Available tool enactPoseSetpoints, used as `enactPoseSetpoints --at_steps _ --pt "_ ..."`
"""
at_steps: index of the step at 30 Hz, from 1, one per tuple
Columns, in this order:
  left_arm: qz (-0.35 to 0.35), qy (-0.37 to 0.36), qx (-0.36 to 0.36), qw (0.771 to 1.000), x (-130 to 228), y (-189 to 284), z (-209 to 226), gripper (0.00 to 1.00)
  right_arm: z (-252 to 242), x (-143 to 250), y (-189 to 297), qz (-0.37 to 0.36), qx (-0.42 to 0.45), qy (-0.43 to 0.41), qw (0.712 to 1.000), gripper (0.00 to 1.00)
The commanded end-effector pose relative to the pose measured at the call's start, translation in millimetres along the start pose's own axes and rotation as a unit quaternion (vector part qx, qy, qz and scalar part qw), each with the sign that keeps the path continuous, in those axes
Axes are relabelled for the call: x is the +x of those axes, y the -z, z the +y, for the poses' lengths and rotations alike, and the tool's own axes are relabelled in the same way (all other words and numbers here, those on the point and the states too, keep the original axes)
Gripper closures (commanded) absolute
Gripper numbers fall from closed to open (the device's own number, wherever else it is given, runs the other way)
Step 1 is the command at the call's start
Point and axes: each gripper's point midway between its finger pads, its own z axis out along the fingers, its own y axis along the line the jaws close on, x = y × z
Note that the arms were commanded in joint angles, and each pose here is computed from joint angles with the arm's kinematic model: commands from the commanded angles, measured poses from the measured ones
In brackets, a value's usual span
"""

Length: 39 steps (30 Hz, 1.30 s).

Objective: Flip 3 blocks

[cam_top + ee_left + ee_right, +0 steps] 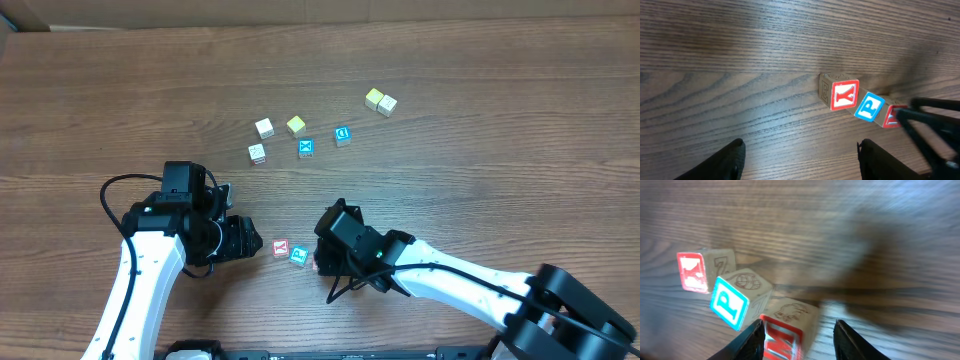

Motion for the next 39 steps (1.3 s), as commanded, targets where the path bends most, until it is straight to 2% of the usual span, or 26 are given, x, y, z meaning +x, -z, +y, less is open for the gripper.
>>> enactPoseSetpoints --at_steps 1,4,5,6,8,9,12,17,21,30,39 --pt "-0.006 -0.009 0.004 1.0 0 2 -1 0.36 27 -48 50 -0.103 -0.005 0.045 0.994 0.54" --pt "-0.007 -0.015 0.004 1.0 0 2 -1 0.38 27 -61 80 -0.129 0.016 0.049 0.99 0.54" --pt "-0.008 -0.021 0.005 1.0 -1 1 -1 0.49 29 -64 91 -0.132 0.018 0.059 0.989 0.54" --pt "-0.009 -0.024 0.005 1.0 -1 1 -2 0.65 29 -65 99 -0.132 0.02 0.064 0.989 0.55" --pt "-0.012 -0.024 0.005 1.0 -5 0 -2 0.9 28 -67 116 -0.13 0.027 0.066 0.989 0.66" --pt "-0.013 -0.024 0.006 1.0 -7 -2 -2 0.96 26 -67 122 -0.127 0.032 0.063 0.989 0.75" --pt "-0.01 0.0 0.007 1.0 -14 -11 0 0.96 20 -58 130 -0.101 0.037 0.059 0.992 0.88" --pt "0.024 0.009 0.009 1.0 -21 -40 4 0.96 -6 -31 125 -0.046 0.079 0.02 0.996 0.95" --pt "0.035 -0.015 0.022 0.999 -30 -63 2 0.96 -18 -14 115 -0.012 0.088 0.008 0.996 0.96" --pt "0.001 -0.08 0.042 0.996 -54 -92 -26 0.96 -21 5 105 0.028 0.078 0.007 0.997 0.96" --pt "0.013 -0.141 0.061 0.988 -40 -101 -61 0.96 -24 8 105 0.035 0.085 0.007 0.996 0.95"
